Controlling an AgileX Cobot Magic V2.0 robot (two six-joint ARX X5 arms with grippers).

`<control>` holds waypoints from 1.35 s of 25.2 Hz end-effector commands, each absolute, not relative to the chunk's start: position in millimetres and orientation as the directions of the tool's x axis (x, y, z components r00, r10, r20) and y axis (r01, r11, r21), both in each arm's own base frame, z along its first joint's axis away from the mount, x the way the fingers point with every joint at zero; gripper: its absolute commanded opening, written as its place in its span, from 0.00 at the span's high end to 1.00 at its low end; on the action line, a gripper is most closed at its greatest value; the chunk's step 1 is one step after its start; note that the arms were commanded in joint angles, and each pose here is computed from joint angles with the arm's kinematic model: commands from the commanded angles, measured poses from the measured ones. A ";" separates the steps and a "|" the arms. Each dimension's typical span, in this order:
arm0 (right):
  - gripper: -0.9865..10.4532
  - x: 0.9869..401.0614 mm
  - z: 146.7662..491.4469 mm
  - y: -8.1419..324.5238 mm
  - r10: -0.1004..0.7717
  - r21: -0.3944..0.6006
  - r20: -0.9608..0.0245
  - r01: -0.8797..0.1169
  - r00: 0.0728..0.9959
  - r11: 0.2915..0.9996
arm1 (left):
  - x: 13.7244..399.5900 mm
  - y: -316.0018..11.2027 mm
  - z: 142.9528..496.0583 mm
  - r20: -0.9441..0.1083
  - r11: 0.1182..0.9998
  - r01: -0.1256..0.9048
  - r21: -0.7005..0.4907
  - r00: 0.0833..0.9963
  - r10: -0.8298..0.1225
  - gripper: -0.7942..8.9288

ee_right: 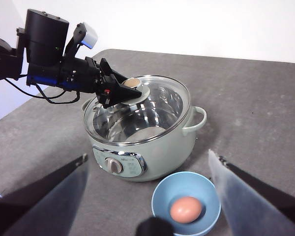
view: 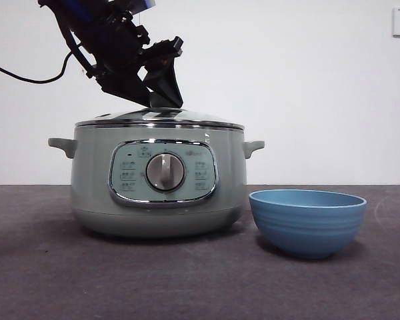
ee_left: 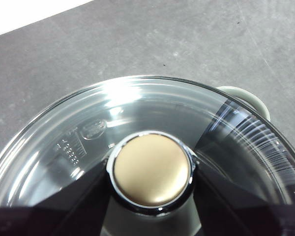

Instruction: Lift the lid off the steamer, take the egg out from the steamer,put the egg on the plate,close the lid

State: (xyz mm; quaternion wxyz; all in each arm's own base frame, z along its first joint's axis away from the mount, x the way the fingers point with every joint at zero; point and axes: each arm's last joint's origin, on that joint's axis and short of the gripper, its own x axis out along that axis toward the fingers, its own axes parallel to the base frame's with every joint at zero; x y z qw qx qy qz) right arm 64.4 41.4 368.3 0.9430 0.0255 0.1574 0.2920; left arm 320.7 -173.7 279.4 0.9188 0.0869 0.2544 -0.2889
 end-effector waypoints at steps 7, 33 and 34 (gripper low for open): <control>0.55 64.2 369.4 41.3 0.558 0.148 -0.279 -0.539 0.781 0.829 | 319.7 -173.1 267.7 -0.595 0.818 0.575 -0.005 0.656 -0.465 0.57; 0.56 56.7 349.5 38.3 0.550 0.173 -0.484 -0.542 0.681 0.822 | 201.8 -113.1 393.8 -0.549 0.811 0.585 -0.015 0.673 -0.496 0.34; 0.56 56.3 347.9 38.7 0.560 0.183 -0.500 -0.552 0.660 0.814 | 189.7 -107.8 399.6 -0.565 0.809 0.587 -0.026 0.659 -0.496 0.34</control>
